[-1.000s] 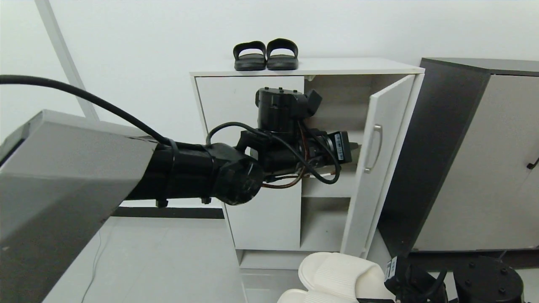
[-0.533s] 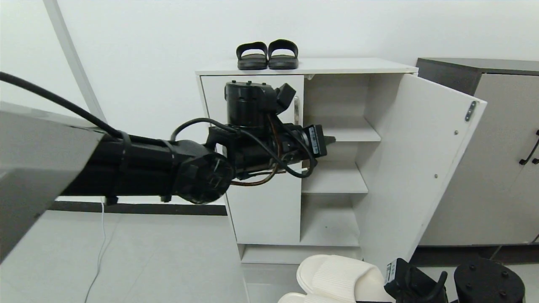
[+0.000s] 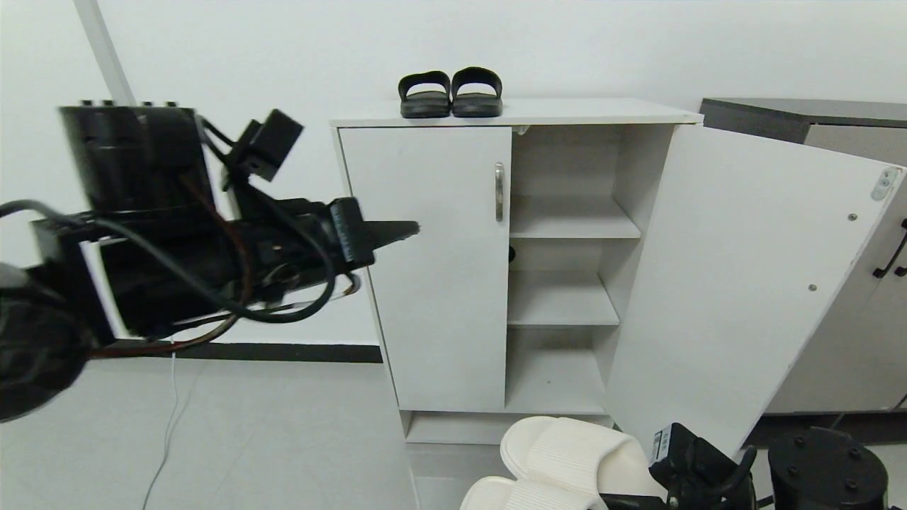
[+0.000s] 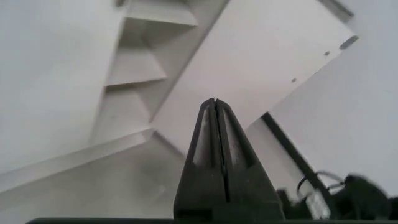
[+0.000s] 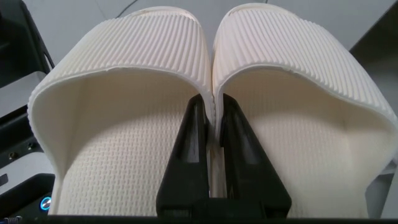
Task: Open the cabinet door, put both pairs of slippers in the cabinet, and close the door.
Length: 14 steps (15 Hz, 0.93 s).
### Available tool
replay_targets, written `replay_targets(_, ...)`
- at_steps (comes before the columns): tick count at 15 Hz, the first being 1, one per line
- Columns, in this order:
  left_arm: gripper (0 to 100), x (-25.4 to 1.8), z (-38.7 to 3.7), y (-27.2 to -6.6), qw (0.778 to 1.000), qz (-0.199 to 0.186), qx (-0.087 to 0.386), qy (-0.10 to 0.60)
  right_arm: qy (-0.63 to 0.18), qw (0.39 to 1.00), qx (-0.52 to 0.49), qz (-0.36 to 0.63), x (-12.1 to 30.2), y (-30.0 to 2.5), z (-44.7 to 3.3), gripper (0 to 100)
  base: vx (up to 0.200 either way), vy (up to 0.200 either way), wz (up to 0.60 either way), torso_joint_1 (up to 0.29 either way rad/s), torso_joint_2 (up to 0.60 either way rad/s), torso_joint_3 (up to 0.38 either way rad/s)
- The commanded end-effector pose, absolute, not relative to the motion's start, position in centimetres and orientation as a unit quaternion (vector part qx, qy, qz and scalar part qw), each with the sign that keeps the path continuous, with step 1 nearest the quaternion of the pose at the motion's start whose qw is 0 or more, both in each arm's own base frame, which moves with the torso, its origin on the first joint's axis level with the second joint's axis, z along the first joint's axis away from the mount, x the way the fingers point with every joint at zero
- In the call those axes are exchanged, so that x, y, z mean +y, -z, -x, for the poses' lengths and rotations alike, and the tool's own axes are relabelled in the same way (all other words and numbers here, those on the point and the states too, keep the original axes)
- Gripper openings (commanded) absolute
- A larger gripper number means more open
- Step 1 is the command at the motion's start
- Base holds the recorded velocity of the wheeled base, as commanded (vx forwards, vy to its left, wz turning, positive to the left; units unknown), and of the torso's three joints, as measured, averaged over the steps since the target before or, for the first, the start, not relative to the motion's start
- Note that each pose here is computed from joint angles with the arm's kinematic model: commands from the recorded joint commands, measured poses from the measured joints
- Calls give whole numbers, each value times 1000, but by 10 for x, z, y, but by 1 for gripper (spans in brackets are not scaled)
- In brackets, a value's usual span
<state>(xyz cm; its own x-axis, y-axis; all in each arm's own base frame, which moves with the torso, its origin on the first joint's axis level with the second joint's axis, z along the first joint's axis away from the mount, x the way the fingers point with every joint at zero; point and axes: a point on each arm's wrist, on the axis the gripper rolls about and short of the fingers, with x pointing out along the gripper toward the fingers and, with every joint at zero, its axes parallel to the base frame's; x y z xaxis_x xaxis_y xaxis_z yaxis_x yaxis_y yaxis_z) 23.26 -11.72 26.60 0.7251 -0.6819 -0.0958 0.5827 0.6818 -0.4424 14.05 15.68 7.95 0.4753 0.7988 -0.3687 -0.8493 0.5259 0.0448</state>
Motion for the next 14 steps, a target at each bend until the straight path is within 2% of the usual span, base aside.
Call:
replay_targets(1, 0, -65, -163, -266, 934, 169, 85, 303, -482, 856, 173, 72, 157, -80, -141, 0, 0, 0, 0, 0, 0, 0)
replay_targets(5, 0, -27, -76, -231, 973, 150, 50, 168, -479, 858, 174, 71, 156, -80, -142, 0, 0, 0, 0, 0, 0, 0)
replay_targets(8, 0, -7, -39, -188, 992, 108, 38, 43, -478, 859, 168, 70, 156, -82, -142, 0, 0, 0, 0, 0, 0, 0)
replay_targets(11, 0, 4, -15, -153, 997, 57, 14, -54, -478, 862, 155, 67, 156, -83, -142, 0, 0, 0, 0, 0, 0, 0)
replay_targets(14, 0, 6, 2, -125, 994, 55, -1, -98, -478, 860, 163, 70, 157, -80, -143, 0, 0, 0, 0, 0, 0, 0)
